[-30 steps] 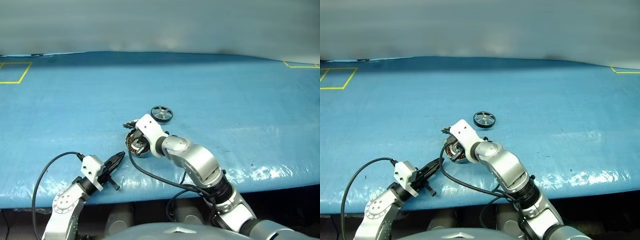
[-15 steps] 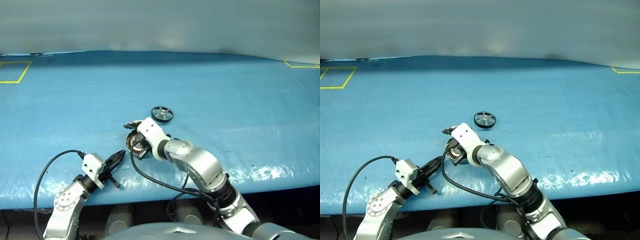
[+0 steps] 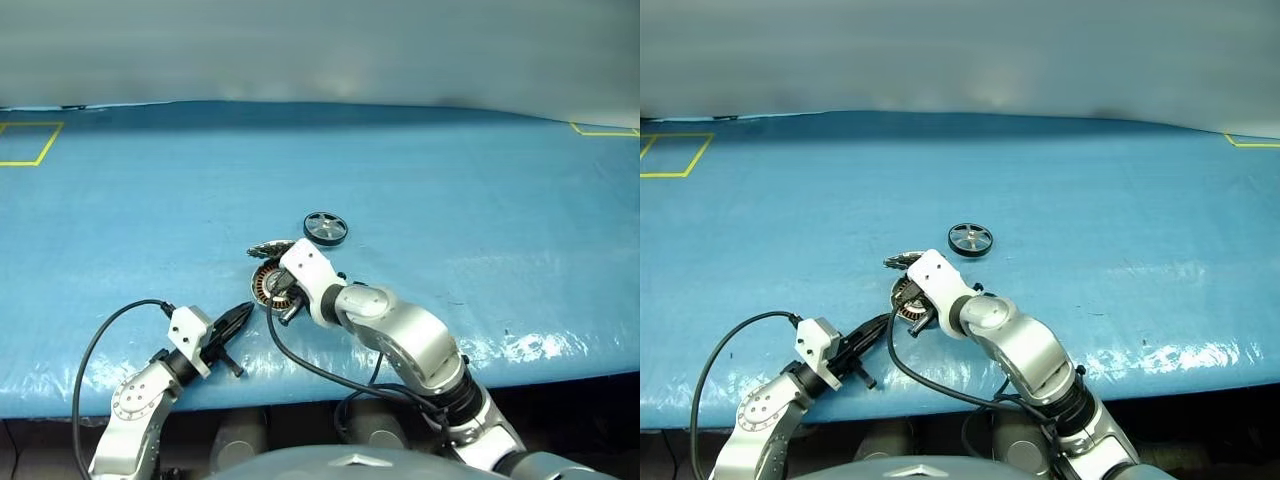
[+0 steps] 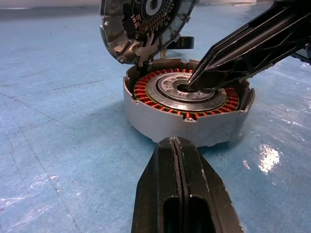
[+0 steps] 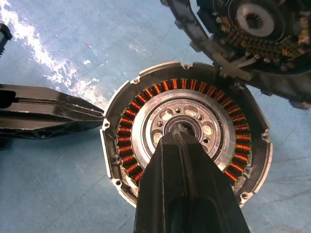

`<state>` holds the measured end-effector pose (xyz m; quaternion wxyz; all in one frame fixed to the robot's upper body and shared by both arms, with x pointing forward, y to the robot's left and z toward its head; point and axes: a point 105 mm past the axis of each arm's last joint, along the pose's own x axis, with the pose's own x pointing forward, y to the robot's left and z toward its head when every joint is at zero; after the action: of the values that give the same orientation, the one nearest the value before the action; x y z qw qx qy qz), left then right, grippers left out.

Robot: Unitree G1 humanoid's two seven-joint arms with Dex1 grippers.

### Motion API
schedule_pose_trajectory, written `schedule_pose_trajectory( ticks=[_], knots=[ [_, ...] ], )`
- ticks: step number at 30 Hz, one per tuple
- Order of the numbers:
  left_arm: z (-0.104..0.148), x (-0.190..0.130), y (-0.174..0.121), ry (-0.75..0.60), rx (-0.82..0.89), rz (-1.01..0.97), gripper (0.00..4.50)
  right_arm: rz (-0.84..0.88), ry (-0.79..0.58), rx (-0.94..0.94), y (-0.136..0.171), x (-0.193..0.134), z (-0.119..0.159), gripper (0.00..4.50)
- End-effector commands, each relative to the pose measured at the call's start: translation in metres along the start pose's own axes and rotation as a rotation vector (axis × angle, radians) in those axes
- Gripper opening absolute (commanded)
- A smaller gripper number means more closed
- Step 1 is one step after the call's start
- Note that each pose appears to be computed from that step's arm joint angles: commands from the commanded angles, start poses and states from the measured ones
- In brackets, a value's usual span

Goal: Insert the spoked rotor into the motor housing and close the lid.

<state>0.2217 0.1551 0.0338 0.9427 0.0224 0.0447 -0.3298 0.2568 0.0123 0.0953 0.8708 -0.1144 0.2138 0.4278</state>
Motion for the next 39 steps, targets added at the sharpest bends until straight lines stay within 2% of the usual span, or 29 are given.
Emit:
schedule_pose_trajectory(
  ticks=[1,3,6,9,12,19,26,29,34,39],
  knots=[
    [0.015,-0.001,0.004,-0.036,0.038,0.005,0.0,0.025,-0.153,-0.054,0.0,-0.025,0.025,0.01],
    [0.013,-0.002,0.006,-0.036,0.039,0.006,0.0,0.007,-0.139,-0.109,-0.009,-0.036,0.021,0.01],
    [0.012,-0.002,0.006,-0.034,0.04,0.004,0.0,-0.037,-0.006,-0.18,-0.029,-0.051,0.0,0.01],
    [0.011,0.0,0.005,-0.034,0.034,-0.004,0.0,-0.13,0.107,-0.166,-0.06,-0.065,-0.014,0.01],
    [0.011,0.002,0.003,-0.03,0.032,-0.014,0.0,-0.226,0.157,-0.16,-0.09,-0.076,-0.015,0.6],
    [0.011,0.005,0.002,-0.032,0.022,-0.023,0.0,-0.316,0.188,-0.143,-0.141,-0.076,0.009,2.85],
    [0.009,0.005,-0.001,-0.03,0.01,-0.021,0.0,-0.323,0.121,-0.022,-0.159,-0.05,0.042,2.85],
    [0.011,0.005,-0.005,-0.034,0.003,-0.021,0.0,-0.298,0.075,0.031,-0.157,-0.038,0.054,2.85],
    [0.015,0.005,-0.008,-0.035,0.002,-0.021,0.0,-0.248,0.056,0.042,-0.145,-0.018,0.059,2.85],
    [0.016,0.005,-0.009,-0.031,0.002,-0.023,0.0,-0.217,0.071,0.042,-0.137,-0.006,0.052,2.85]
  ],
)
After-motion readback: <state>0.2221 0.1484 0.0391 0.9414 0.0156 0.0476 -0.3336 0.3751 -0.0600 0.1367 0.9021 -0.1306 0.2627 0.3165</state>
